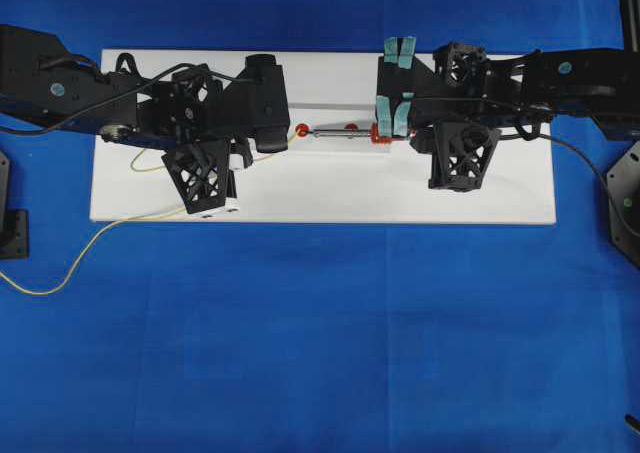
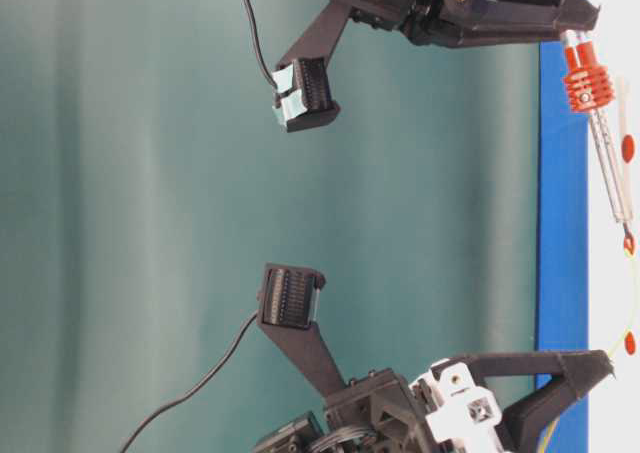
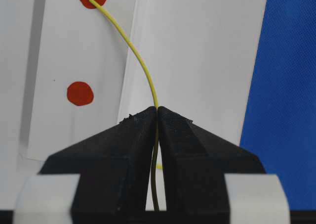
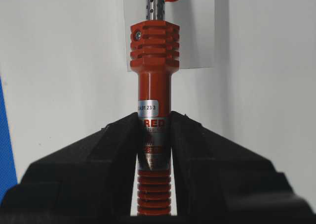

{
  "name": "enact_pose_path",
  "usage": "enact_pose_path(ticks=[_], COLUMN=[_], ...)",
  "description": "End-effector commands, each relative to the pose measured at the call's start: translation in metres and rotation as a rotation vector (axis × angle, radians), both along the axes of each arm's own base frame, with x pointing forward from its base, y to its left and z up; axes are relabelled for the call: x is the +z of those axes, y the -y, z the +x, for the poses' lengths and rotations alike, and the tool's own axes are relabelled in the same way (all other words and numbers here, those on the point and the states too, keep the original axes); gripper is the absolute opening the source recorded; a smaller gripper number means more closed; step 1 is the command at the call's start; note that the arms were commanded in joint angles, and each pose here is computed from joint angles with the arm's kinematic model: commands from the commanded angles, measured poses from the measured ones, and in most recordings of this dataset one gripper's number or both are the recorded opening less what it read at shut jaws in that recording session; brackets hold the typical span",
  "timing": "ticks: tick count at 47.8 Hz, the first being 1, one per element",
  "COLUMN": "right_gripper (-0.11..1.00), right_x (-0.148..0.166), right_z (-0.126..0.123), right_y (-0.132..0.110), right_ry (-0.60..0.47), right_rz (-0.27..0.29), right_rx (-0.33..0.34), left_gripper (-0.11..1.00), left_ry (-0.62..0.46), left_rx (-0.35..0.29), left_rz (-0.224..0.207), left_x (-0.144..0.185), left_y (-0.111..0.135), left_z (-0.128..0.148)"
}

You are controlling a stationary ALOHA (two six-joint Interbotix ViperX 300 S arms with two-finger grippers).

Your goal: Touch the tip of the soldering iron to the tip of the solder at the mark.

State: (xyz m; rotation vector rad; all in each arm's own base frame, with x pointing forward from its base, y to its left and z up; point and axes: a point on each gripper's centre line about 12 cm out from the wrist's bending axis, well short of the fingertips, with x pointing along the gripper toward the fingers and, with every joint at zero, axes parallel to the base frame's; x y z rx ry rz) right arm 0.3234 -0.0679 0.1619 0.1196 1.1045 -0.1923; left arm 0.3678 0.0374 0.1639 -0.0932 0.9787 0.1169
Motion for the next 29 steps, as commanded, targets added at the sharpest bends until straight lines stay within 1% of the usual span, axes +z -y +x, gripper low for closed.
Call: enact_pose_path(ticks=[1,19,29], right_gripper=[0.06,0.06,0.06], right_x=[0.012,0.012,0.012], right_z=[0.007,0.007,0.007], right_y=[0.001,0.001,0.001], right_ry=[0.040,0.040,0.040], right_rz=[-0.010,-0.010,-0.010], right_rx=[0.002,0.002,0.002], left_gripper=[0.02,0.02,0.02], left_ry=[0.034,0.033,0.031], left_rx=[-0.001,-0.004,-0.011], left_rz=[0.004,0.006,0.011], left_x=[0.011,0.012,0.030], left_y=[0.000,0.000,0.001], left_z=[0.005,0.004,-0.009])
